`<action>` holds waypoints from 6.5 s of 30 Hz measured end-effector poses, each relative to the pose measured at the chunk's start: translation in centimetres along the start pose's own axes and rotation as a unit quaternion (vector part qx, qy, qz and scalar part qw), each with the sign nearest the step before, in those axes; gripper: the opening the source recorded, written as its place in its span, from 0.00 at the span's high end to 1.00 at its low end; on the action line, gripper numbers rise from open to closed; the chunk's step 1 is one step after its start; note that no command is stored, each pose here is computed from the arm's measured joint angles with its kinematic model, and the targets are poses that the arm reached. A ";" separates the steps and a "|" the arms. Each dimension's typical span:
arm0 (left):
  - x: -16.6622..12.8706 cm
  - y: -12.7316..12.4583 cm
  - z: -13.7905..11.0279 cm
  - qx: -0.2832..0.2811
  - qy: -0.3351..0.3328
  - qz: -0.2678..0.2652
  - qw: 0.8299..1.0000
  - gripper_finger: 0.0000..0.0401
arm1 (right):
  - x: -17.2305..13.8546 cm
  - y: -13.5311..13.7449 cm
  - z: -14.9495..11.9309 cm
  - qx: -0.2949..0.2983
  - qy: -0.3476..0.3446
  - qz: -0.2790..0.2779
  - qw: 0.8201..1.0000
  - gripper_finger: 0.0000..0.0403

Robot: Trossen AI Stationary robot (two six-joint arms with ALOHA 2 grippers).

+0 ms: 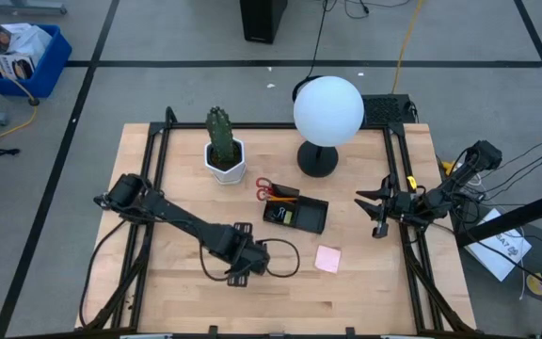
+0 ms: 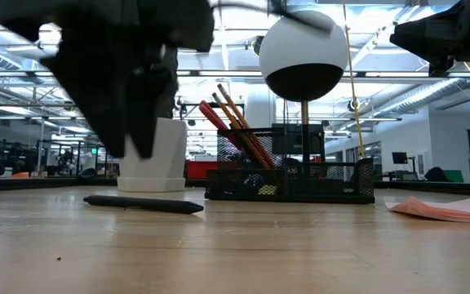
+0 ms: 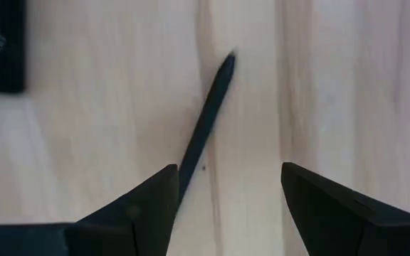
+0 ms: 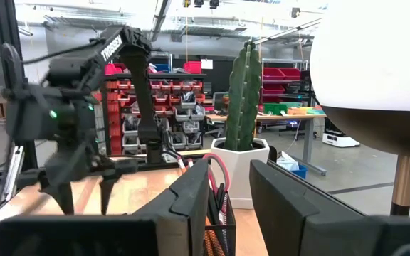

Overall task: Pick and place office supplies into organizer
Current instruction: Put the black pen into the black desk organizer

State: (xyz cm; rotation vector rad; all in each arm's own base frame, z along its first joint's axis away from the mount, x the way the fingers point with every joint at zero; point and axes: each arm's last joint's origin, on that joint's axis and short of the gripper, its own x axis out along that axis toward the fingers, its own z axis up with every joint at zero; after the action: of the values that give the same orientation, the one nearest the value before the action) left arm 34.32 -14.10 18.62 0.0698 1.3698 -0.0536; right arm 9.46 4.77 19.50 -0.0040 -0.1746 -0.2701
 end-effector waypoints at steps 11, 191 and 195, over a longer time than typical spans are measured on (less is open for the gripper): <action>2.9 1.4 -3.0 0.019 0.073 -0.005 0.997 0.36 | 0.0 0.0 0.0 0.000 0.000 0.000 1.000 0.75; -9.6 18.1 8.9 0.098 -0.033 0.052 0.993 0.89 | 0.0 0.0 0.0 0.000 0.000 0.000 1.000 0.75; -9.6 18.2 8.8 0.098 -0.029 0.053 0.993 0.86 | 0.0 0.0 0.0 0.000 0.000 0.000 1.000 0.75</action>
State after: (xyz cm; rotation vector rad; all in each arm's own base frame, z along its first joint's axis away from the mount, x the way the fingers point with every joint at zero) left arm 42.47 3.27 30.10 0.3034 1.2969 -0.0995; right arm 9.47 4.77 19.50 -0.0040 -0.1747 -0.2703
